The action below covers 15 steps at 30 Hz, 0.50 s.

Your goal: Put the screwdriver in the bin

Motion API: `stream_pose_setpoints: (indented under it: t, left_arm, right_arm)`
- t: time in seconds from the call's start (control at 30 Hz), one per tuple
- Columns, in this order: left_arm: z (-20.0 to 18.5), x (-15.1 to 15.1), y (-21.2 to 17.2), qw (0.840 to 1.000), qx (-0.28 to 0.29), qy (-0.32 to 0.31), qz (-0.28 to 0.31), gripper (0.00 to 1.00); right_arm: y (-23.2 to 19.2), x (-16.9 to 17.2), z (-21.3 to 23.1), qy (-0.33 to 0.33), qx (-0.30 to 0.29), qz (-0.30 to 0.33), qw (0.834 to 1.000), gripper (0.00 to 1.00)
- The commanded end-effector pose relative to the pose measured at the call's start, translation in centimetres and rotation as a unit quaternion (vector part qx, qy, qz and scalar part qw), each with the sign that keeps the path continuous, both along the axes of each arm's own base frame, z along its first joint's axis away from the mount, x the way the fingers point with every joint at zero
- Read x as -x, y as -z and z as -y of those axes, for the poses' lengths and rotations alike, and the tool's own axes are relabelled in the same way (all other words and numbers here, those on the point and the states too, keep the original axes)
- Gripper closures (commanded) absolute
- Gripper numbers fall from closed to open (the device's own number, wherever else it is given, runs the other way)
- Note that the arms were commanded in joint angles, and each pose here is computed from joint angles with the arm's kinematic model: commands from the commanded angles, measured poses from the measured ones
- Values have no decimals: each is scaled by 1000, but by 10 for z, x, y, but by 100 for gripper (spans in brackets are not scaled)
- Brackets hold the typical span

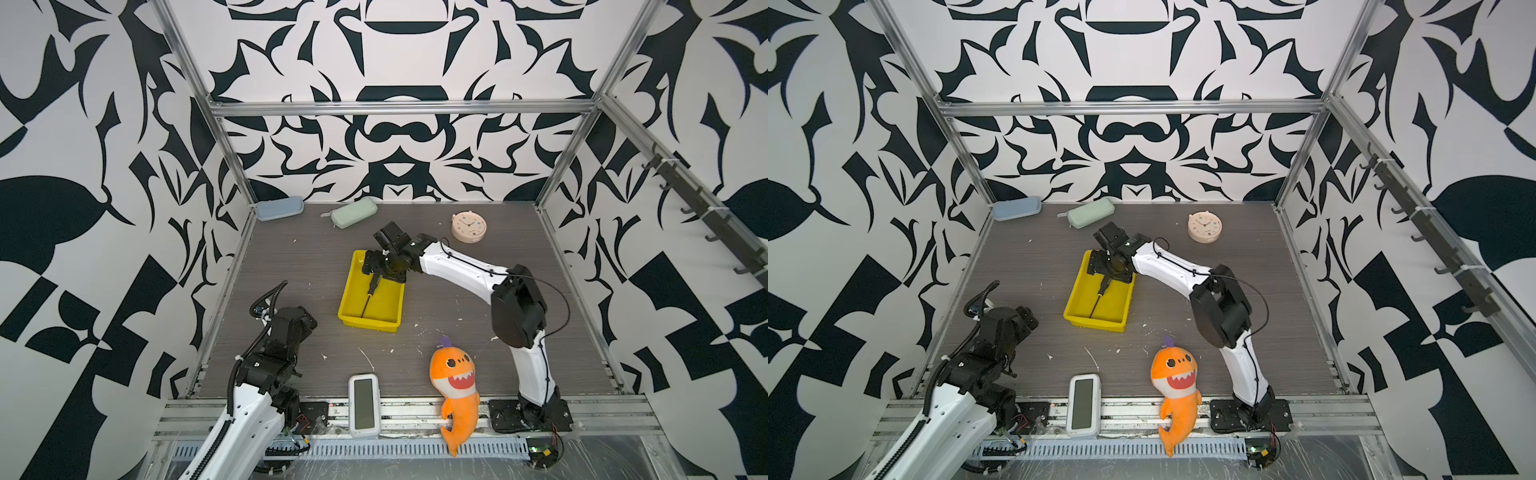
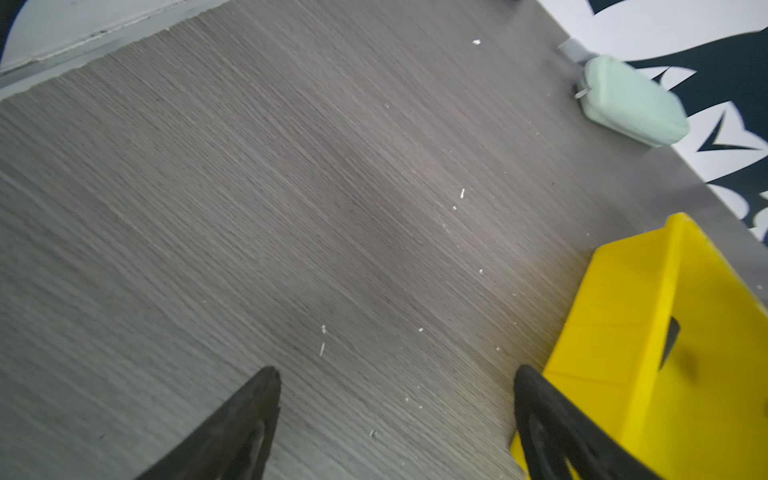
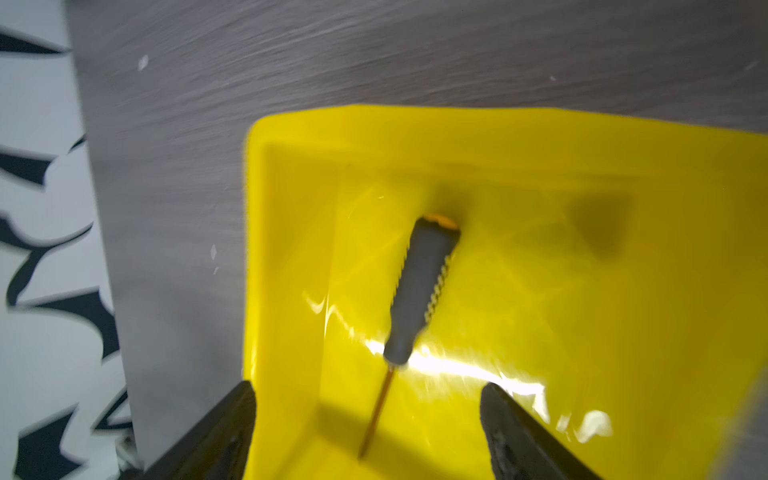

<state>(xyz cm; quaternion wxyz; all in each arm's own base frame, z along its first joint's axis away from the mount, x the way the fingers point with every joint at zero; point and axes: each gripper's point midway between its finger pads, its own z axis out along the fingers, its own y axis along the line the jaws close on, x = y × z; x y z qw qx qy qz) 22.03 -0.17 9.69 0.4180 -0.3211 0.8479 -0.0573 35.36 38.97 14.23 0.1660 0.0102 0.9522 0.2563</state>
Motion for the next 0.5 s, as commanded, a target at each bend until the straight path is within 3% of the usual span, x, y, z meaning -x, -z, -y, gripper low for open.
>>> stream_pose_setpoints:
  t: [0.0, 0.1, 0.23, 0.33, 0.47]
  left_arm:
    - [1, -3, -8, 1000, 5, -1, 4, 8]
    - [14, -7, -8, 999, 21, 30, 4, 2]
    - [50, -20, -18, 991, 94, 91, 16, 3]
    - [79, -33, -27, 979, 145, 141, 26, 3]
    - [110, -51, -30, 961, 208, 181, 27, 4]
  right_arm:
    - [-56, 16, 26, -38, 22, 81, 996, 6]
    - [-78, 24, 67, -24, 67, 142, 987, 3]
    - [-90, 31, 121, -24, 137, 242, 960, 1]
    - [-83, 48, 170, 11, 188, 269, 945, 1]
    - [-60, 83, 217, 39, 200, 261, 944, 1]
